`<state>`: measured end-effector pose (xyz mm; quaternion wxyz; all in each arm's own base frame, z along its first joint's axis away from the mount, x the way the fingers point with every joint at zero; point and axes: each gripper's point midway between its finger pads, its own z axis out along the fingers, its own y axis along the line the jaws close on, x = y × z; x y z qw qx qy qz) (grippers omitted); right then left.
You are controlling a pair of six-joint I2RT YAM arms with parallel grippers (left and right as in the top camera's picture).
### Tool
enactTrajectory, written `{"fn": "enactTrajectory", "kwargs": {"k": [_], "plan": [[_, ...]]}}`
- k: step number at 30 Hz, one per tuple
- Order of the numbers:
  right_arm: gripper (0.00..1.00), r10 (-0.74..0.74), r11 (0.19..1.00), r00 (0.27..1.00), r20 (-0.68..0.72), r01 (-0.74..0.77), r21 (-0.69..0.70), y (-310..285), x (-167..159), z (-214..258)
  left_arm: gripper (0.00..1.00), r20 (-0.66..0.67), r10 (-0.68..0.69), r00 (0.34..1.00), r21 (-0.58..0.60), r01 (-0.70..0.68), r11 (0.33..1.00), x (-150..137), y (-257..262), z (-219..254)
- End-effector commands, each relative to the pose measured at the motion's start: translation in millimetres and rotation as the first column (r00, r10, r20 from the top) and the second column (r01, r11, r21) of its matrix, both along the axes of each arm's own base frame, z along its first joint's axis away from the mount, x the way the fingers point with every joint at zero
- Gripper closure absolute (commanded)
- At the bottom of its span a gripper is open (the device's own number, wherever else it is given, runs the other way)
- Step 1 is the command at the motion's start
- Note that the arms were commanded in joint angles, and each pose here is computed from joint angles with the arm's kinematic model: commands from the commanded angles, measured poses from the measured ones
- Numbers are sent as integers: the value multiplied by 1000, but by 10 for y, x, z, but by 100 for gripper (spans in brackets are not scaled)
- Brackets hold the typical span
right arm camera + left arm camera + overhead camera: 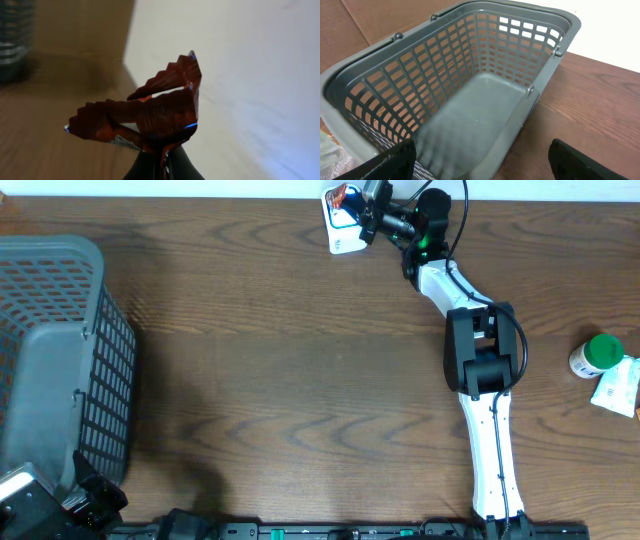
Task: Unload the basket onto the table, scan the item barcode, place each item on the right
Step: 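Hold the candy bar wrapper in front of the scanner window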
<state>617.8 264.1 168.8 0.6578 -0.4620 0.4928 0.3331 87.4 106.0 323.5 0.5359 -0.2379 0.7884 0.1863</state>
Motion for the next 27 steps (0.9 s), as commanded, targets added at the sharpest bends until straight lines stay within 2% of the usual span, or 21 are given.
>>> {"fn": "enactTrajectory", "kwargs": {"k": [1,11,18,27], "plan": [[99,157,987,986,-49,-159,-31,60,-228,-303,15,0,9,1000,13,-9,1000,-32,23,10],[99,165,980,956,-242,-186,-65,-215,-229,-712,15,0,9,1000,12,-9,1000,-32,23,9],[99,211,972,949,-235,-228,-48,-463,-273,-675,15,0,9,1000,12,-9,1000,-32,23,9],[99,320,942,925,-204,-334,-33,-383,-462,-592,15,-1,9,1000,12,-9,1000,-32,23,9]]}}
